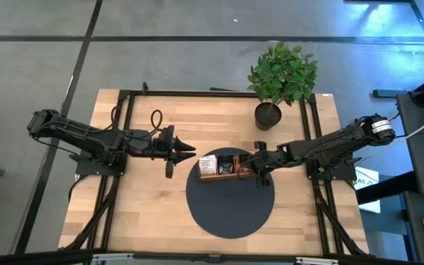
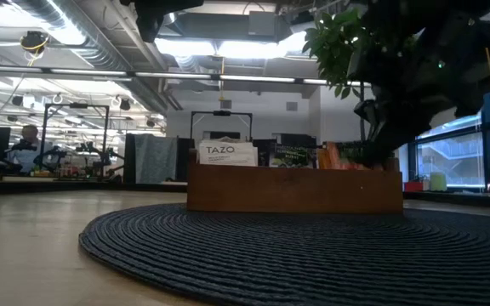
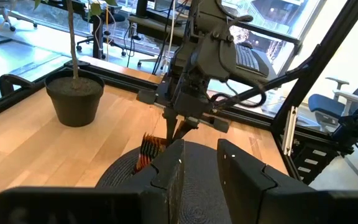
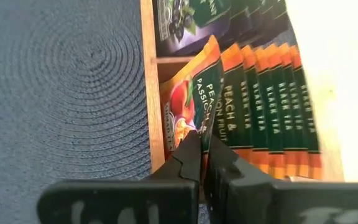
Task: Pick & Place Tea
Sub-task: Put the orange tea bag into the right section of the wooden organizer
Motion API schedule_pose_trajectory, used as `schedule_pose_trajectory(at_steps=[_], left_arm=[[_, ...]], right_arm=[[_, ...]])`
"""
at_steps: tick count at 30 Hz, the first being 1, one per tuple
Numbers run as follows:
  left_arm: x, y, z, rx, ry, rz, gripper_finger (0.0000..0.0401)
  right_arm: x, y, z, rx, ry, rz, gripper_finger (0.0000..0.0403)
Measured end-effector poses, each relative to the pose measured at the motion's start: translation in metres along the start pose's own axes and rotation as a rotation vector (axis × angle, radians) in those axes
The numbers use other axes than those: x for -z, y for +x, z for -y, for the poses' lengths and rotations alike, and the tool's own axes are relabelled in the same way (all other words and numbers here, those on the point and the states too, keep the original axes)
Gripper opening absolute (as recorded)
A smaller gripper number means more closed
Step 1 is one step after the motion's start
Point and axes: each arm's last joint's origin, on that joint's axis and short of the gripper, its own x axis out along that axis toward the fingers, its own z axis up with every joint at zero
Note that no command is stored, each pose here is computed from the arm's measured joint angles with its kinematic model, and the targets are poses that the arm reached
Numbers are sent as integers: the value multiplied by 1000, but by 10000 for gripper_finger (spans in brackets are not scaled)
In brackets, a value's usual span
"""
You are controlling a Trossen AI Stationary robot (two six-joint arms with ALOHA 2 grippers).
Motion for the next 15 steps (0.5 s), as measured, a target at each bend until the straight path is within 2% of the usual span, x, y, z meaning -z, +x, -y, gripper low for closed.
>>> schedule_pose_trajectory(at_steps=[4, 15], left_arm=[[1, 0, 0, -2, 2, -6, 92], [1, 0, 0, 1, 2, -7, 91]], right_arm=[[1, 9, -1, 3, -4, -23, 9], [0, 10, -1, 12, -7, -17, 56]])
